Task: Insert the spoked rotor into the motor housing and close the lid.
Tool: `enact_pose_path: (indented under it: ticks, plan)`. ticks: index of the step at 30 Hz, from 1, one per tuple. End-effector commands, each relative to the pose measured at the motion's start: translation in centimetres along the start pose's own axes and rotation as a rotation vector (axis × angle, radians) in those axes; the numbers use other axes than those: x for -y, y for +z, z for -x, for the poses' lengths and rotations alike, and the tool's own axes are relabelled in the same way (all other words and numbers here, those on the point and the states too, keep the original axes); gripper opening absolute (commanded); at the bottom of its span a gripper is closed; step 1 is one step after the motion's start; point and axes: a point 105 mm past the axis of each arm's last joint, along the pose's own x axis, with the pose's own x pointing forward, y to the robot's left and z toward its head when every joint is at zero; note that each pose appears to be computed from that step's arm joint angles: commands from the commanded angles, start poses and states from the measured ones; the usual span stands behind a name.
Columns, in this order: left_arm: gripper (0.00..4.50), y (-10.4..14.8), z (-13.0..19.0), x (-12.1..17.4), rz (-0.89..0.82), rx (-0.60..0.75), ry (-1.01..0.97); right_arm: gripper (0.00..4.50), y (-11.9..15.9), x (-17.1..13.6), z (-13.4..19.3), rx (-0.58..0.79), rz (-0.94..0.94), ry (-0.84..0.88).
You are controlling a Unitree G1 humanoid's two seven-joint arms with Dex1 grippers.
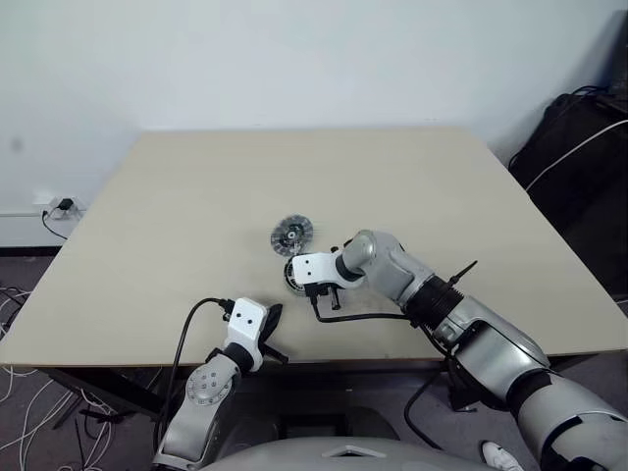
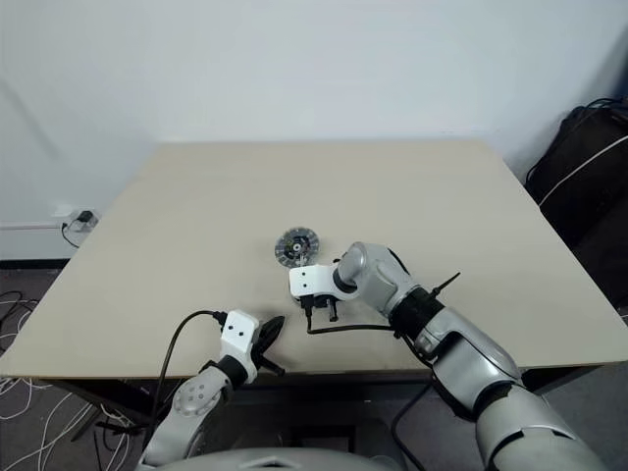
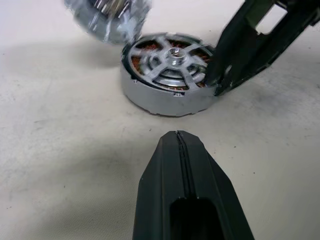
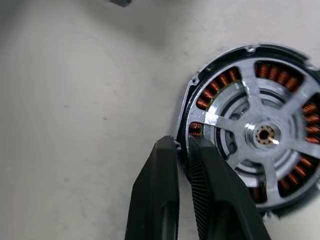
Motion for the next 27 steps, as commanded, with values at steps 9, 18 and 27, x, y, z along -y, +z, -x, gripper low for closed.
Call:
enact_pose_path:
  ticks: [9, 18, 27]
  plan:
    - [0.00, 1.2, -0.5, 0.0, -0.007, 0.050, -0.011, 0.05, -0.7, 0.4, 1.4, 0.103, -0.172, -0.136]
    - [0.00, 1.0, -0.6, 0.5, 0.007, 0.046, -0.027, 0.05, -1.1, -1.6, 4.9, 0.220, -0.520, -0.282]
    - [0.00, 0.9, -0.6, 0.9, 0.009, 0.039, -0.055, 0.05, -1.1, -4.8, 6.9, 0.266, -0.897, -0.343]
